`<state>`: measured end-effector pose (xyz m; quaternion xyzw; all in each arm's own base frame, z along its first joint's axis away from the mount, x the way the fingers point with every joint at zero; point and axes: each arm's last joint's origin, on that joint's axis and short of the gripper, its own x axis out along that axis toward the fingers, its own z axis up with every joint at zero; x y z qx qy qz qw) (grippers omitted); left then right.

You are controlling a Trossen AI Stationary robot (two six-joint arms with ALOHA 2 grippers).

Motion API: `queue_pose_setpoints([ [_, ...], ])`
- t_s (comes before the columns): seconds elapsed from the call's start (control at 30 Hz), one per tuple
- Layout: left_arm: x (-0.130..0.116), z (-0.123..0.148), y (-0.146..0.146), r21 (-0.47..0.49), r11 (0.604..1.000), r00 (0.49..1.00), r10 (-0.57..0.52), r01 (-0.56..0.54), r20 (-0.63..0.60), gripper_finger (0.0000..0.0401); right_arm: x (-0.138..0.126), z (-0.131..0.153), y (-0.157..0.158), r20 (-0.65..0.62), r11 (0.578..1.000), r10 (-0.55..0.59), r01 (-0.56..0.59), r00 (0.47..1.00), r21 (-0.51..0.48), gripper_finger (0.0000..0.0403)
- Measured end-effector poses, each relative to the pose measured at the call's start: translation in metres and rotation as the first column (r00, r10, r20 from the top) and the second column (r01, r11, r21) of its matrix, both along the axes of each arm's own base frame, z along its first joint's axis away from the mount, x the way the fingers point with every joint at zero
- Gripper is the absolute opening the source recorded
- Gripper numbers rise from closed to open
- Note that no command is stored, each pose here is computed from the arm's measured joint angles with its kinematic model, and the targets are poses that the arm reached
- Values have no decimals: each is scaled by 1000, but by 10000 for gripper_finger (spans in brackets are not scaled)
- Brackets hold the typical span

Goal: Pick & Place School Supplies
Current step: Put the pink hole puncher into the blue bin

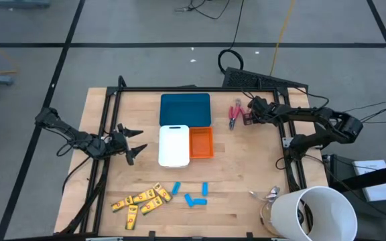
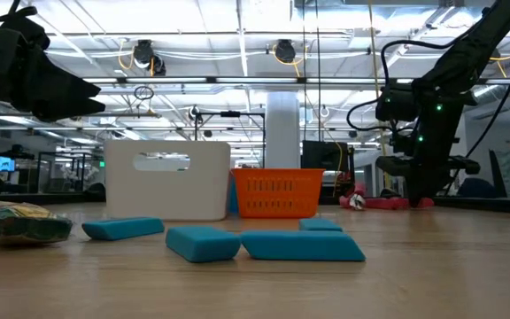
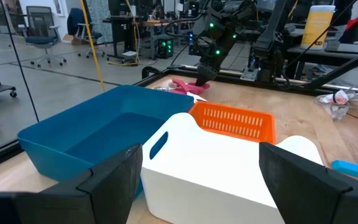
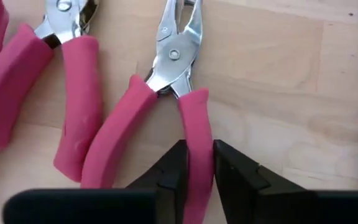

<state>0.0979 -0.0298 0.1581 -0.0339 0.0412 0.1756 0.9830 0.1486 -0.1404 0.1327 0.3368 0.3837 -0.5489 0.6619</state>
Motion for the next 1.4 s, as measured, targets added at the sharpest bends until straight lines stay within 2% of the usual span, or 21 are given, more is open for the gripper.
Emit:
queue_pose_setpoints([
  [0.13,0,0,0,0,1000,1000,0,0,0,324,0,0,0,-4,1000,11,-11,1000,-2,42],
  [0.33,0,0,0,0,1000,1000,0,0,0,324,2,2,-2,15,1000,14,-14,1000,-22,54],
  [0.73,0,0,0,0,1000,1000,0,0,0,324,9,32,-7,192,973,85,-41,978,-225,45],
  [0.93,0,0,0,0,1000,1000,0,0,0,324,23,52,-6,280,916,218,-98,935,-388,48],
  [1.07,0,0,0,0,1000,1000,0,0,0,324,35,60,-3,298,859,361,-191,884,-476,48],
  [1.33,0,0,0,0,1000,1000,0,0,0,324,48,69,7,303,786,482,-253,822,-564,49],
  [1.4,0,0,0,0,1000,1000,0,0,0,324,53,73,12,319,759,536,-280,782,-588,49],
])
